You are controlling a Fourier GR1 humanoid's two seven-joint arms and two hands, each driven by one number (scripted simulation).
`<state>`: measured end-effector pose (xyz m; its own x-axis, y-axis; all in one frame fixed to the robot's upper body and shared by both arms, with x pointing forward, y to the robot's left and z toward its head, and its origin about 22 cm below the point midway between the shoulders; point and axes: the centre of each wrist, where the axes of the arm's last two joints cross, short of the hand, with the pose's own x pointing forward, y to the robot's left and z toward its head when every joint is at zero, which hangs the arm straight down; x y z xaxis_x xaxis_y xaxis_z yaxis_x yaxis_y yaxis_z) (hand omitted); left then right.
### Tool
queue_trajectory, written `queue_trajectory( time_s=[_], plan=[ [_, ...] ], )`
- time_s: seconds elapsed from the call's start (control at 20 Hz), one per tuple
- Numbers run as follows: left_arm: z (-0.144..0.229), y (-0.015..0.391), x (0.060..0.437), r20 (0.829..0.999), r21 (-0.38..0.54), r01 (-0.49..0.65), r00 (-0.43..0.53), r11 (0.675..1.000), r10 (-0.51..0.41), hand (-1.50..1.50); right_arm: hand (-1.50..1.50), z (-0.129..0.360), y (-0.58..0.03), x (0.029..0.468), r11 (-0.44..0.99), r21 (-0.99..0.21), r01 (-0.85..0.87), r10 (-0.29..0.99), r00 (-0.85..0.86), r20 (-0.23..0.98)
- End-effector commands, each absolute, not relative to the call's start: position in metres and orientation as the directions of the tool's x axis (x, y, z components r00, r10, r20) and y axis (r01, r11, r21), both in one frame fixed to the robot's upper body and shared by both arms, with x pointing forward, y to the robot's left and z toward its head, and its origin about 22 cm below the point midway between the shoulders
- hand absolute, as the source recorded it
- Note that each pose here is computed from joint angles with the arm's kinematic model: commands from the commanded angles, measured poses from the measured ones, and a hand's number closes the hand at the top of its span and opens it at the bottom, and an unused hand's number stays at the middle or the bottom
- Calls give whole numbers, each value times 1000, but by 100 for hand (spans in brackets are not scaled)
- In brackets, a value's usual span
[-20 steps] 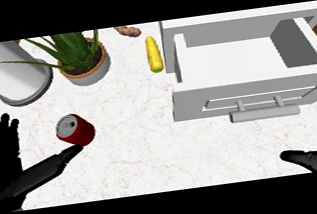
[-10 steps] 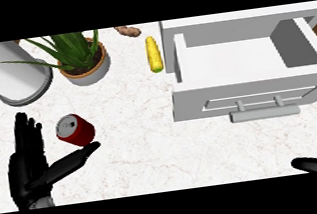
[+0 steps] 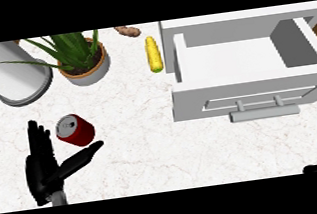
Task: Pick up the can, place it into the drawer and close the drawer
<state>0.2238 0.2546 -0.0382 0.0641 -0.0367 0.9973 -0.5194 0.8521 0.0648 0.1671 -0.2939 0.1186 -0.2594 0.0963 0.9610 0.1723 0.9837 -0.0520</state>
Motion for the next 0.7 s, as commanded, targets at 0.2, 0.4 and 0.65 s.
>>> queue_trajectory(
  time_s=[0.2, 0.4, 0.65],
  plan=[
    [-90, 278, 236, 995, 69, -516, 103, 854, -18, -150, -150, 138, -294, 181, 985, -48, 167, 92, -266, 959],
    [-97, 275, 227, 993, 83, -528, 112, 845, -28, -150, -150, 118, -289, 176, 982, -51, 183, 97, -254, 962],
    [-115, 279, 247, 993, 52, -557, 115, 829, 16, -150, -150, 126, -290, 157, 981, -55, 186, 103, -262, 959]
  ],
)
